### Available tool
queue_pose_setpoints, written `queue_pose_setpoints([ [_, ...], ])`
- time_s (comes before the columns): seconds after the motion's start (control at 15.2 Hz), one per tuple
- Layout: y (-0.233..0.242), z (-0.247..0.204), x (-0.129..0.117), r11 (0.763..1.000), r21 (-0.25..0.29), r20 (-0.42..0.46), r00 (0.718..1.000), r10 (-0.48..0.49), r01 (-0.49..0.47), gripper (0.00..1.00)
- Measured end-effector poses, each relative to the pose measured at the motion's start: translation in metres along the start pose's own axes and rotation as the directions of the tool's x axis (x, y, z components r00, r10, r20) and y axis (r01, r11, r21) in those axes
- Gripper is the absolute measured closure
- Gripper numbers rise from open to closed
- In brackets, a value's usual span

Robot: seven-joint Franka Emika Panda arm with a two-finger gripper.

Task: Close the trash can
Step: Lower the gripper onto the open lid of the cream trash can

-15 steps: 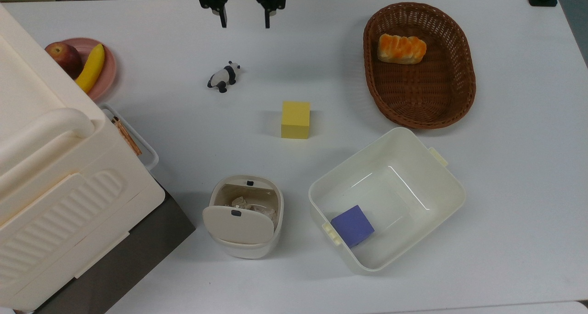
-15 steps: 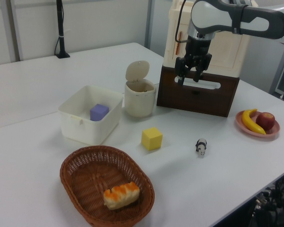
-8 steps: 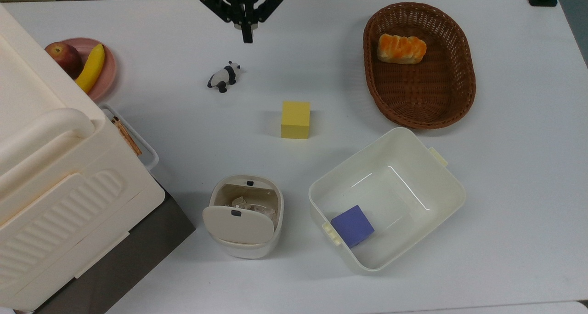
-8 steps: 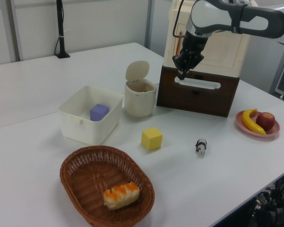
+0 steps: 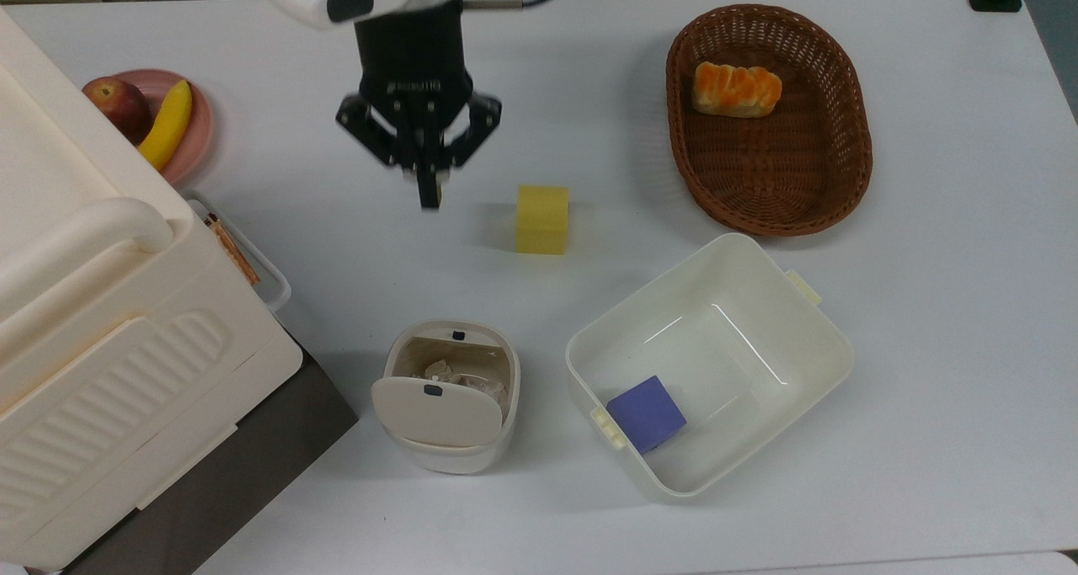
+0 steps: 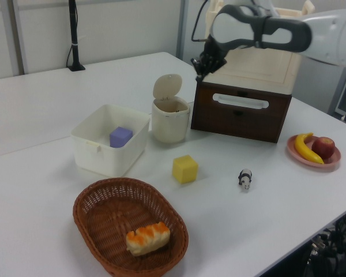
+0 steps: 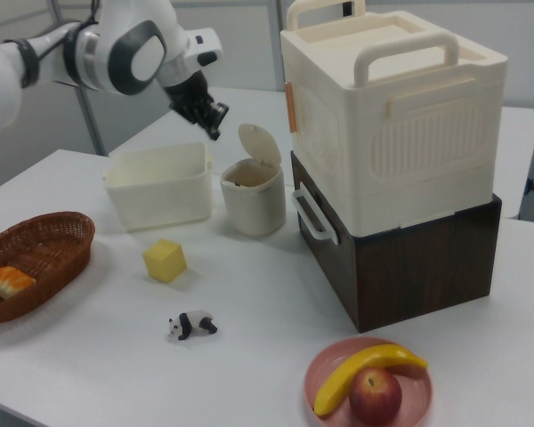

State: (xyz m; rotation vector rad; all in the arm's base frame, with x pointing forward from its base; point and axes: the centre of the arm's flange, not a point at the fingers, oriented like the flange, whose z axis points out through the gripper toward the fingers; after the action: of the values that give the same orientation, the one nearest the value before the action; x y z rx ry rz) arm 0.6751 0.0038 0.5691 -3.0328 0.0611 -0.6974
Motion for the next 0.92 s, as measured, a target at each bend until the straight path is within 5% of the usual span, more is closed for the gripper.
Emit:
queue_pose_setpoints([
  [0.33,-0.007,0.032,0.037,1.000,0.008,-0.281,0.960,-0.007,0.010,0.99],
  [0.92,-0.004,0.062,0.056,1.000,-0.006,-0.435,0.900,-0.021,0.021,0.99],
])
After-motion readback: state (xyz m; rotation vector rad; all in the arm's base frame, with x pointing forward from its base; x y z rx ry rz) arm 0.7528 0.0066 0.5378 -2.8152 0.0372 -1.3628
